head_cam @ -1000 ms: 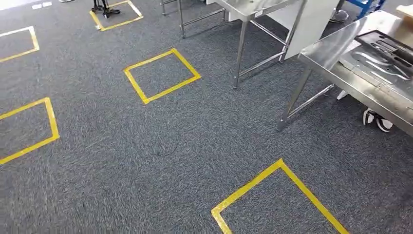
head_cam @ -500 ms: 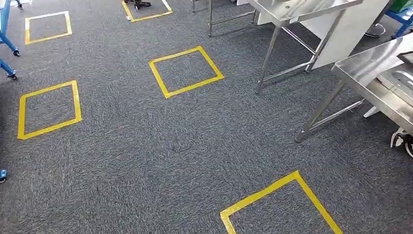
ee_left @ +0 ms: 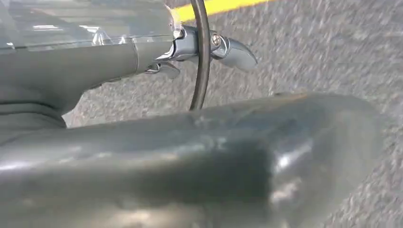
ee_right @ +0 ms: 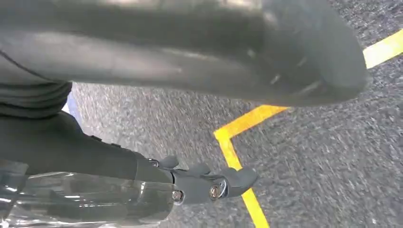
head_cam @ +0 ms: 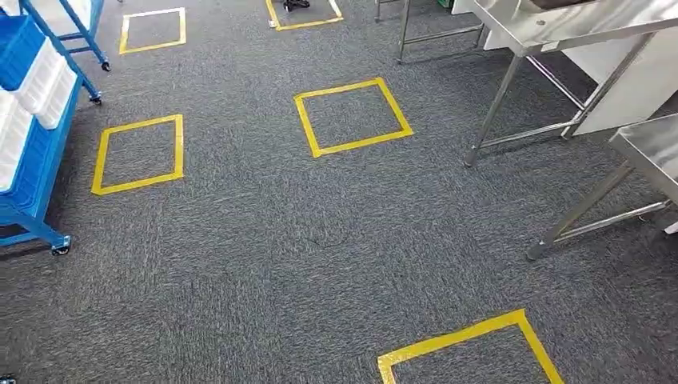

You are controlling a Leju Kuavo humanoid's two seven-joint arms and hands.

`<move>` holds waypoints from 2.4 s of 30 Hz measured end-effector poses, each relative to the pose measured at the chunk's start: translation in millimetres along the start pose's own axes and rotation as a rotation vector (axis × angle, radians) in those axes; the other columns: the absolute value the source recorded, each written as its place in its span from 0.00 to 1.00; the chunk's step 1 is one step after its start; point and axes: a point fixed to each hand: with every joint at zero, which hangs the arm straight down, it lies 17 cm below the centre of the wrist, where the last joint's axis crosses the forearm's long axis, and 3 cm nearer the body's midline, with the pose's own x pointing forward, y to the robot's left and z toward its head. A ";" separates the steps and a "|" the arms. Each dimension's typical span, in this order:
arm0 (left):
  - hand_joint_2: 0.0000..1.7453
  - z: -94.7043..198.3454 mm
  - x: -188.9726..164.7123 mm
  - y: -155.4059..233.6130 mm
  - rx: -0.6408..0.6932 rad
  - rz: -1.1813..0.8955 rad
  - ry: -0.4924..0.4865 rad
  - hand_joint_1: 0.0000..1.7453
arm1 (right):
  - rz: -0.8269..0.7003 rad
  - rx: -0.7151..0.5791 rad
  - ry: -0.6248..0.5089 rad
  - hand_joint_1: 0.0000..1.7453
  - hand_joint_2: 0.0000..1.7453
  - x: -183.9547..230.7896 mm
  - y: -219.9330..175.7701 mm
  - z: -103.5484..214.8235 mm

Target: Take the parts from the cabinet and place them on the table.

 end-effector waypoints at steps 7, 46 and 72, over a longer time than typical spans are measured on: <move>0.00 -0.5 2.0 -0.3 -0.003 -0.012 -0.003 0.00 | 0.005 0.013 -0.027 0.00 0.00 3.4 2.6 0.8; 0.00 -0.7 0.8 -0.3 -0.008 -0.027 0.005 0.00 | 0.031 0.049 -0.032 0.00 0.00 5.3 17.5 4.8; 0.00 -1.6 5.7 -4.0 -0.018 -0.036 -0.001 0.00 | 0.047 0.056 -0.017 0.00 0.00 -4.3 17.7 6.3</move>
